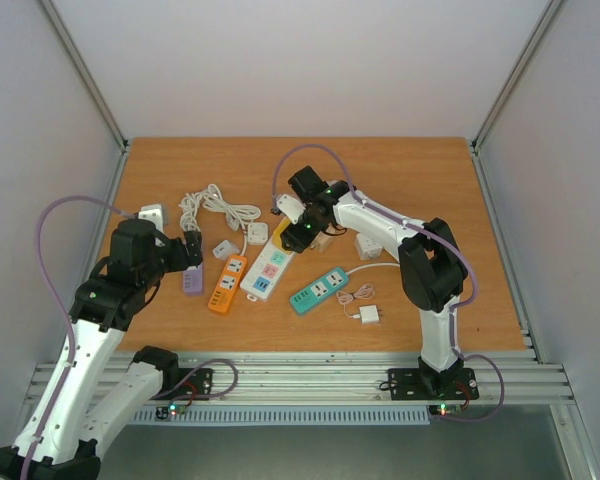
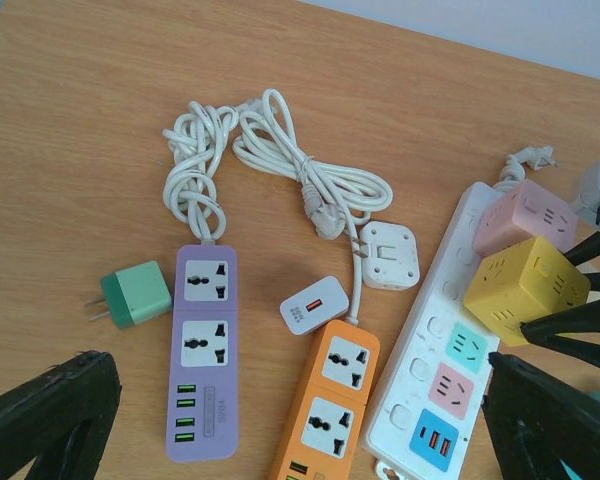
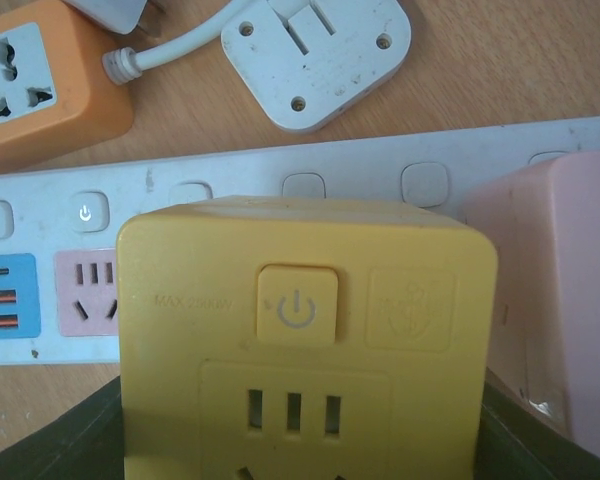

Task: Insert the plug

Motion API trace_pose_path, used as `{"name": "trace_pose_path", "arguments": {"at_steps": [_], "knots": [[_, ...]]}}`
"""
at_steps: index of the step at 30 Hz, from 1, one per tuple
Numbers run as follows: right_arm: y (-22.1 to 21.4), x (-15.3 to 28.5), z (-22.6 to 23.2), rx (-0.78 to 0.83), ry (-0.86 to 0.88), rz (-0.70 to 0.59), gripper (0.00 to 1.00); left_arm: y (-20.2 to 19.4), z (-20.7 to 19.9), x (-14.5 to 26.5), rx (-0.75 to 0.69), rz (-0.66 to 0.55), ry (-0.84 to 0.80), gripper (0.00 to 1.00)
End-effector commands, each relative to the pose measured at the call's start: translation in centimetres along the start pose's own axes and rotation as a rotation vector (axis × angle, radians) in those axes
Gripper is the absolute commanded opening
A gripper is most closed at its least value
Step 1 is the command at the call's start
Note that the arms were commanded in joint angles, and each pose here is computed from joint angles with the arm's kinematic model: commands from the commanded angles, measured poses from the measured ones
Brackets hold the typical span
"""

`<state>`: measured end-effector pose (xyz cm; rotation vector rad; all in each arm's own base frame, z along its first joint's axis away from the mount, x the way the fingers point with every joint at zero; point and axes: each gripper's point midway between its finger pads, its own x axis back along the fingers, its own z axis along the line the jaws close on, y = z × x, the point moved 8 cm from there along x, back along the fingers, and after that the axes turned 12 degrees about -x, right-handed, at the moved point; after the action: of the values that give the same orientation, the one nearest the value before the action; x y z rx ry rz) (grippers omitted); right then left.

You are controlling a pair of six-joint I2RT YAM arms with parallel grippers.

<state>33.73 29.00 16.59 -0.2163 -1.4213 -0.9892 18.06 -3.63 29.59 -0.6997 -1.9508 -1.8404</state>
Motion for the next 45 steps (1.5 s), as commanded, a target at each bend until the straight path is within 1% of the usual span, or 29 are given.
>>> {"name": "trace_pose_path", "arguments": {"at_steps": [1,13,17,22,27,30,35,45], "knots": [[-1.1,-1.2,0.0,0.008,0.017,0.066,0.48,0.5,0.0,-0.2,-0.009,-0.037,-0.002,0.99],[-1.9,-2.4,-0.1,0.022,0.017,0.124,0.49,0.5,0.0,-0.3,-0.010,-0.033,-0.002,0.99],[-2.3,-2.3,0.1,0.028,0.023,0.146,0.49,0.5,0.1,-0.3,-0.009,-0.033,0.001,0.99],[-2.6,-1.6,-0.2,0.005,-0.022,0.184,0.50,0.4,0.0,-0.3,-0.009,-0.032,0.000,0.99],[-2.7,-0.7,0.4,-0.010,0.009,0.188,0.50,0.4,0.0,-0.3,-0.009,-0.031,-0.001,0.99],[-2.7,-1.0,0.3,-0.010,0.010,0.191,0.50,0.4,0.0,-0.3,-0.009,-0.030,-0.003,0.99],[-2.8,-2.6,-0.3,-0.023,-0.040,0.219,0.51,0.4,0.1,-0.3,-0.009,-0.032,0.000,0.99],[-3.8,-4.8,-1.2,-0.023,-0.216,0.271,0.52,0.5,0.1,-0.3,-0.010,-0.033,0.001,0.99]]}}
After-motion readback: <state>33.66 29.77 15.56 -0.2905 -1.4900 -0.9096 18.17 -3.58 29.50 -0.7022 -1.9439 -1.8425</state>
